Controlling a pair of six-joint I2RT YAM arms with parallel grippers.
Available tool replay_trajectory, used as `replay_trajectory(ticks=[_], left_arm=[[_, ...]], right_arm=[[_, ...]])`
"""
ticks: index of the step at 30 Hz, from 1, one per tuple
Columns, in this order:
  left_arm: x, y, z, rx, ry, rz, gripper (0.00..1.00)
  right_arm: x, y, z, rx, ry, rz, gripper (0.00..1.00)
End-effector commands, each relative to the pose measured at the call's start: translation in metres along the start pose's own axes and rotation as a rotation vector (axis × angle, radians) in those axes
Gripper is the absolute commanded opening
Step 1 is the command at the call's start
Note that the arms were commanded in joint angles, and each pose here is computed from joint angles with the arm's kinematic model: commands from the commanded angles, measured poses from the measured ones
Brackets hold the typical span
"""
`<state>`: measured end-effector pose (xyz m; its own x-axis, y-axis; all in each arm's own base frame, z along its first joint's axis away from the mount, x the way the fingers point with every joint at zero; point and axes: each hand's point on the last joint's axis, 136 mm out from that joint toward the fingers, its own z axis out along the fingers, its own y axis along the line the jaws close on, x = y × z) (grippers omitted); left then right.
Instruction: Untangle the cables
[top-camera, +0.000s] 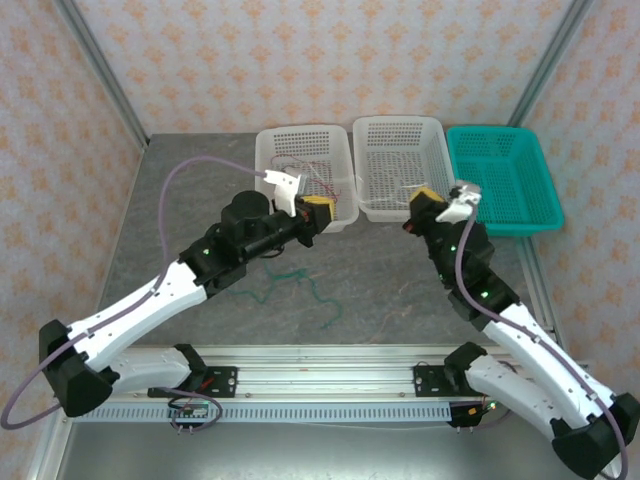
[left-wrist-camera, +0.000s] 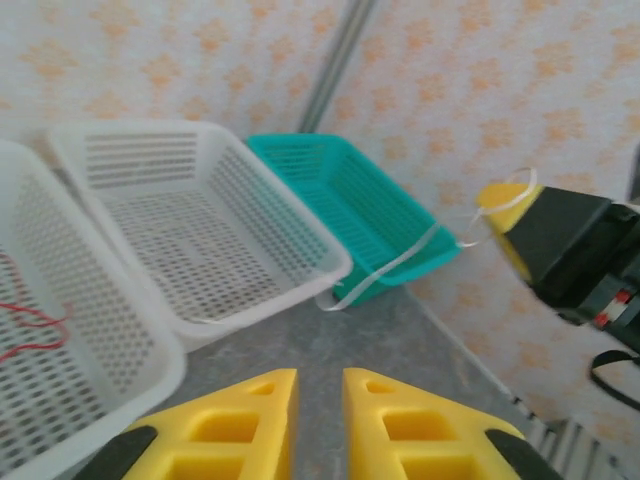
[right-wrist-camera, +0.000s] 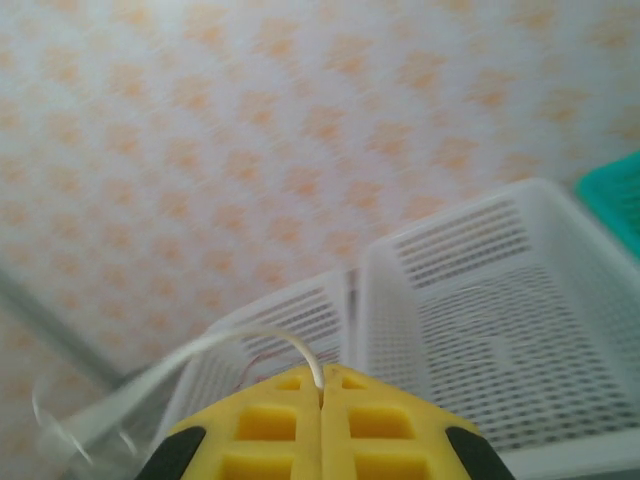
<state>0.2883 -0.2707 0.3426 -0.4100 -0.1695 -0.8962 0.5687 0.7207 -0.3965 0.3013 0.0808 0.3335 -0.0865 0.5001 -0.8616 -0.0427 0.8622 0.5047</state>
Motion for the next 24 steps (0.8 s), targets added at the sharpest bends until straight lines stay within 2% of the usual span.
replay_trajectory(ticks=[1,3,7,9,12,16,18,20,24], left_arm=[[0.013,0.029,-0.011,-0.136,0.02,0.046,0.27],[0.017,0.028,-0.011,-0.124,0.025,0.04,0.3],[0.019,0.021,-0.014,-0.072,0.02,0.035,0.4],[0.02,0.017,-0.018,-0.047,0.012,0.034,0.49],[0.019,0.012,-0.028,-0.015,-0.003,0.033,0.62],[0.021,0.017,-0.047,-0.033,-0.022,0.034,0.88],[0.023,0.023,-0.056,-0.059,-0.028,0.033,0.96],[0.024,0.028,-0.065,-0.081,-0.037,0.035,1.0],[0.027,0.038,-0.079,-0.127,-0.055,0.035,1.0]], right_arm=[[-0.01,-0.009,0.001,0.05,0.006,0.061,0.0],[-0.011,-0.007,0.007,0.062,0.039,0.07,0.0],[-0.012,-0.019,0.031,0.208,0.12,0.1,0.0],[-0.021,-0.024,0.05,0.262,0.146,0.126,0.0],[-0.039,-0.017,0.078,0.243,0.138,0.176,0.0],[-0.064,-0.002,0.12,0.226,0.102,0.183,0.0],[-0.069,0.0,0.144,0.231,0.097,0.183,0.0],[-0.068,-0.002,0.167,0.239,0.108,0.19,0.0],[-0.047,-0.022,0.208,0.305,0.147,0.173,0.0]])
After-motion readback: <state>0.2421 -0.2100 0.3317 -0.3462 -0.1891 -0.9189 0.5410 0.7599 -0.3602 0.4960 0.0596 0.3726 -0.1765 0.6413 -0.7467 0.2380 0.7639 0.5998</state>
